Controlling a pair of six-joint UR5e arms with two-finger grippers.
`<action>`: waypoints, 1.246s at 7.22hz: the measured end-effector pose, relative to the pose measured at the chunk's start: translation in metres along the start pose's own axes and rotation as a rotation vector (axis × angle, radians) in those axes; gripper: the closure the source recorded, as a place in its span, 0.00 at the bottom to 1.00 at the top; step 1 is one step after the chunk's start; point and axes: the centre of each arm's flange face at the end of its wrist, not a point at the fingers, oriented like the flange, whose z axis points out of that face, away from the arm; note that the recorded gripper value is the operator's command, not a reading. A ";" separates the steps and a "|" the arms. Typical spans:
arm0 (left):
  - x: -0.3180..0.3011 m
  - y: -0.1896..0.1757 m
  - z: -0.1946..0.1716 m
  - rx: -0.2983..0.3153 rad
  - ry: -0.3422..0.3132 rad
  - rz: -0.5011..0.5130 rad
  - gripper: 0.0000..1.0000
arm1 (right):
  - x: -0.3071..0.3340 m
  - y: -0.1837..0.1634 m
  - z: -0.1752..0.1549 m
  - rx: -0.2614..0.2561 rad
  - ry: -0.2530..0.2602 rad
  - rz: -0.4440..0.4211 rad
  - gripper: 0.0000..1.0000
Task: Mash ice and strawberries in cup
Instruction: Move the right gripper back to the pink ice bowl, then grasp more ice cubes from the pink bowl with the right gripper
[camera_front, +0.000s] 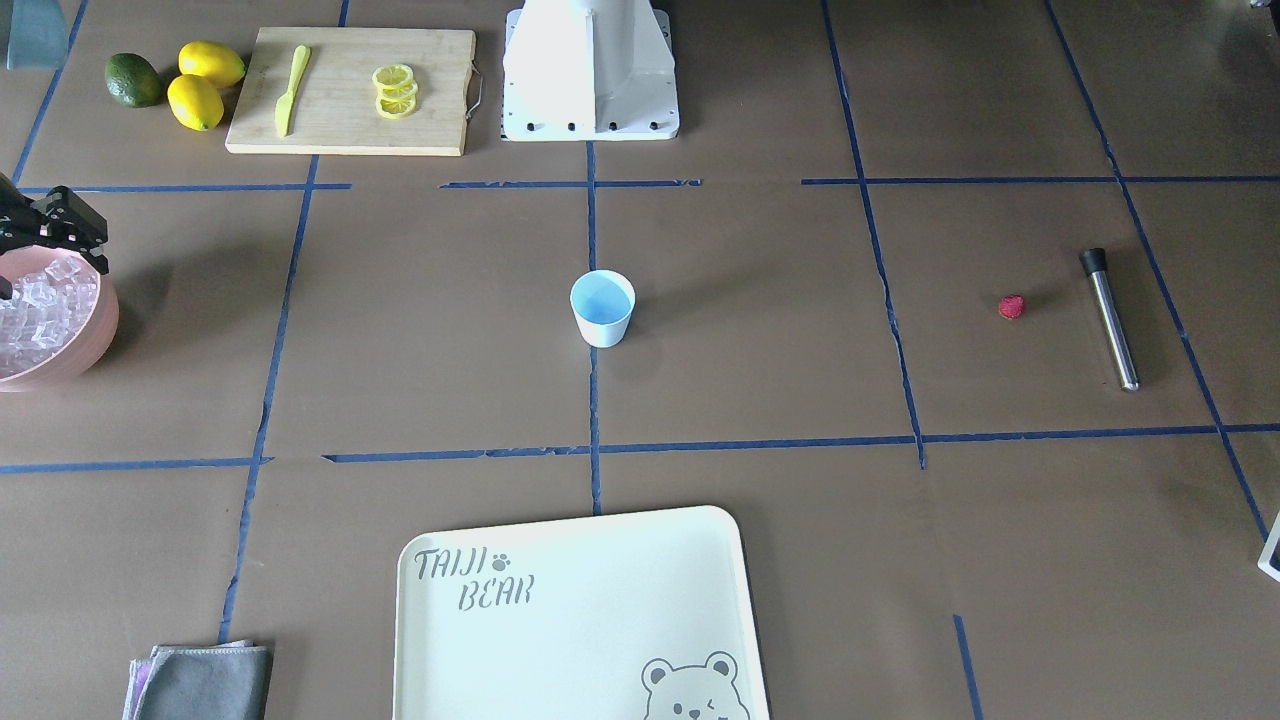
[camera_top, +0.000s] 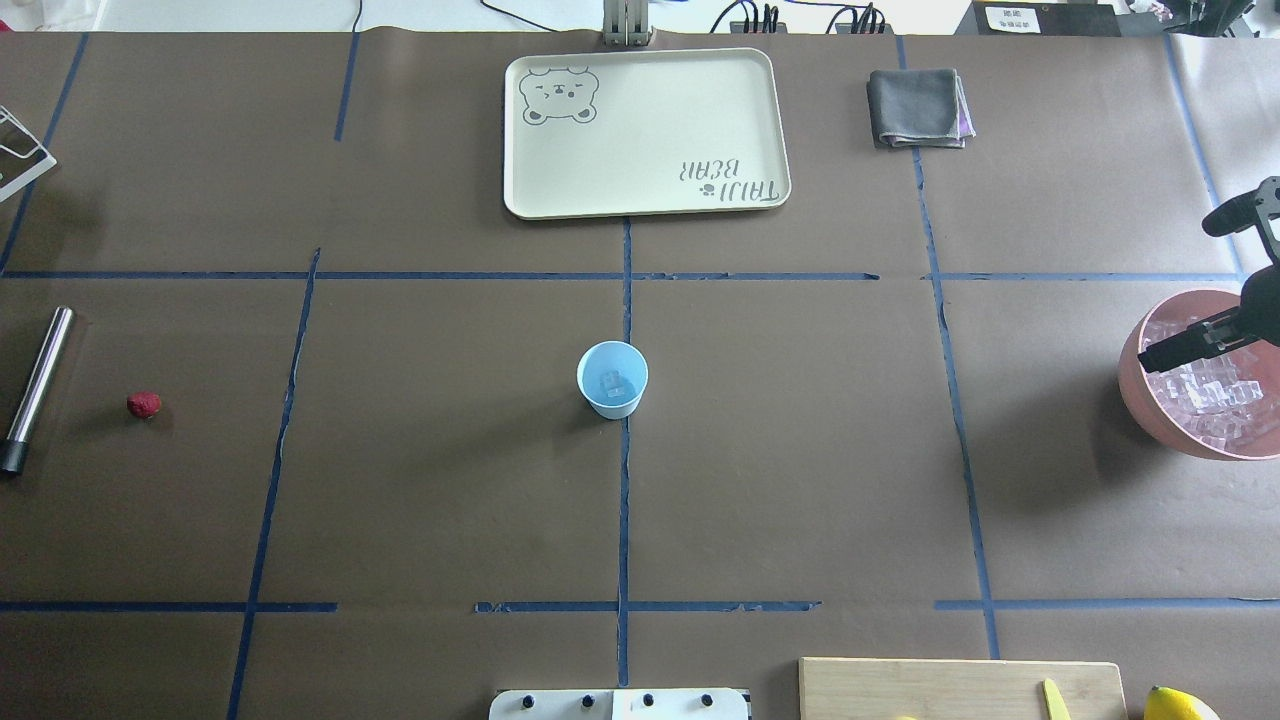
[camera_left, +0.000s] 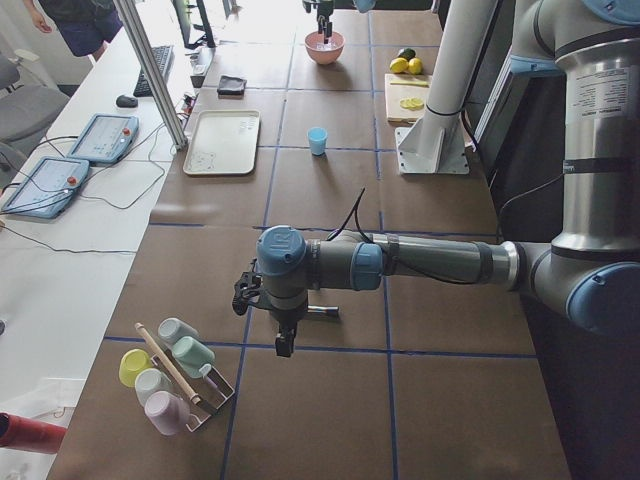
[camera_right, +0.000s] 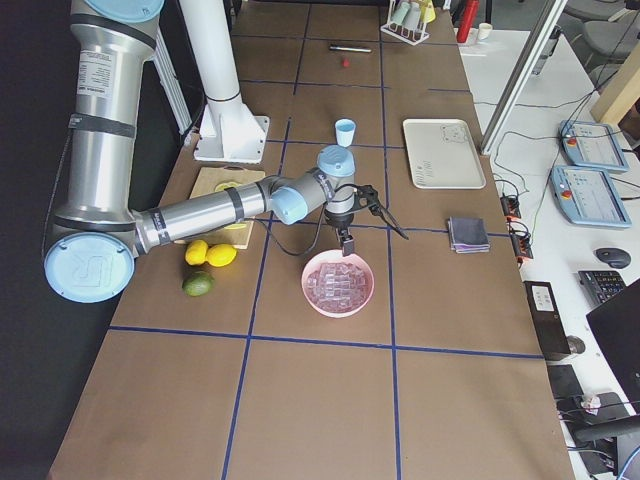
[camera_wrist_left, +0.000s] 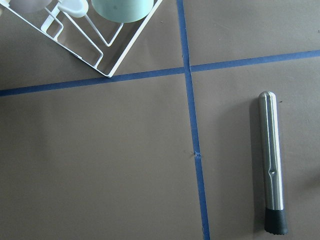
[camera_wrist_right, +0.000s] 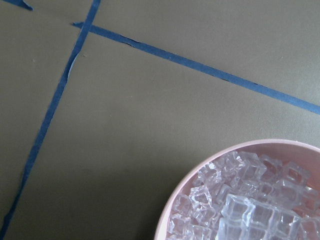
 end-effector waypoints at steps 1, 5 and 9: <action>0.000 0.000 0.000 0.001 0.000 0.001 0.00 | 0.011 0.009 0.013 0.002 -0.019 -0.009 0.16; 0.001 0.000 -0.001 0.003 0.000 0.004 0.00 | 0.029 0.024 0.031 -0.018 -0.027 0.001 0.21; 0.002 -0.001 -0.002 0.004 0.000 0.006 0.00 | 0.040 0.038 0.036 -0.039 -0.005 0.020 0.28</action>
